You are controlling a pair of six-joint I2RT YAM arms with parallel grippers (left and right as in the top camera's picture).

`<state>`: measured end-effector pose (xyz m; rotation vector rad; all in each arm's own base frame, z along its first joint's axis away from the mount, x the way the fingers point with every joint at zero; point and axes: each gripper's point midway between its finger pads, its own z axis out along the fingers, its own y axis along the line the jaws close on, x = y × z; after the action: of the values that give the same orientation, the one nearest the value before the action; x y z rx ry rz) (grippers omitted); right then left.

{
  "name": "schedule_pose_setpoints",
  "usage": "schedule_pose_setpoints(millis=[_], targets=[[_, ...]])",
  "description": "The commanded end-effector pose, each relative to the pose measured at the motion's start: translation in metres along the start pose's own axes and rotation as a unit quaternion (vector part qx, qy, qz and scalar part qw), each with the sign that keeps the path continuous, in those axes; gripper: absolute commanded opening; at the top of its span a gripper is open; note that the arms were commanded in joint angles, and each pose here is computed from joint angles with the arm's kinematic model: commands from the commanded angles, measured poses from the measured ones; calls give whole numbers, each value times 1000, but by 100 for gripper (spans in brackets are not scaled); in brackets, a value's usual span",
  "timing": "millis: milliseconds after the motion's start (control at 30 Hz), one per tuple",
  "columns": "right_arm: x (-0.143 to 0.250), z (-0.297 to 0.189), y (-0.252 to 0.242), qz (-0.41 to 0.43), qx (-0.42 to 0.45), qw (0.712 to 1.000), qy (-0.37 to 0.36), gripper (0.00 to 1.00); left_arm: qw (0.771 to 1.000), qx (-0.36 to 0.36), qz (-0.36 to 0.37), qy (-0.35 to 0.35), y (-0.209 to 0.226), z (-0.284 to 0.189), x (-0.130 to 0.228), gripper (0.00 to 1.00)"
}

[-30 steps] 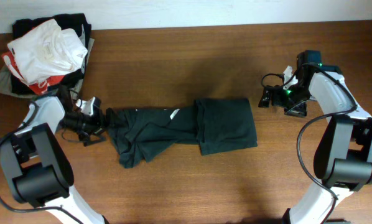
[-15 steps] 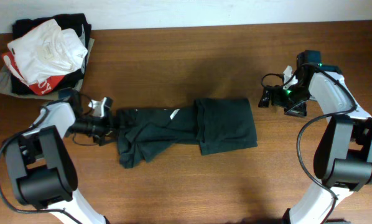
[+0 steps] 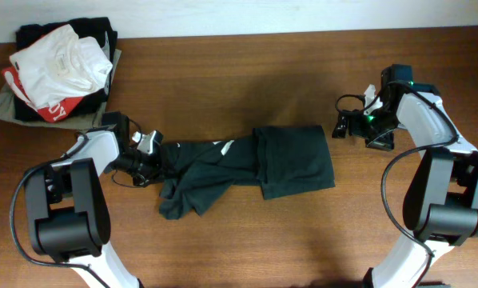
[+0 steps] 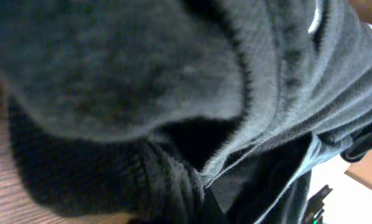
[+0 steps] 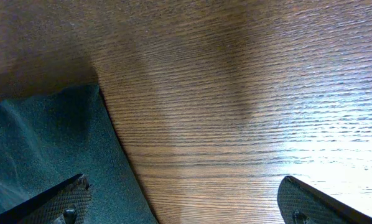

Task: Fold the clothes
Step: 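Grasp the strip's left end with the left gripper and fold it rightward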

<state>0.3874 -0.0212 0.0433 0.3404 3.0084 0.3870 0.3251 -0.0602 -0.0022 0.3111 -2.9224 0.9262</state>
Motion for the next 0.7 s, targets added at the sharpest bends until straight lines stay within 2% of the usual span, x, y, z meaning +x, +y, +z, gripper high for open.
schedule_pose_setpoints(millis=[0, 67, 133, 367, 467, 667], targets=[[2, 3, -3, 1, 5, 1000, 5, 99, 998, -50, -36, 4, 21, 4, 2, 0], [2, 3, -3, 1, 5, 1000, 5, 99, 996, -76, -45, 3, 31, -2, 1, 0], [2, 3, -4, 1, 5, 1000, 5, 99, 989, -124, -84, -1, 50, -19, -2, 0], [2, 3, -3, 1, 5, 1000, 5, 99, 973, -185, -135, -31, 73, -96, -24, 0], [2, 3, -3, 1, 5, 1000, 5, 99, 971, -190, -136, -44, 63, -125, -34, 0], [2, 3, -3, 1, 5, 1000, 5, 99, 975, -194, -90, -60, 8, -162, -38, 0]])
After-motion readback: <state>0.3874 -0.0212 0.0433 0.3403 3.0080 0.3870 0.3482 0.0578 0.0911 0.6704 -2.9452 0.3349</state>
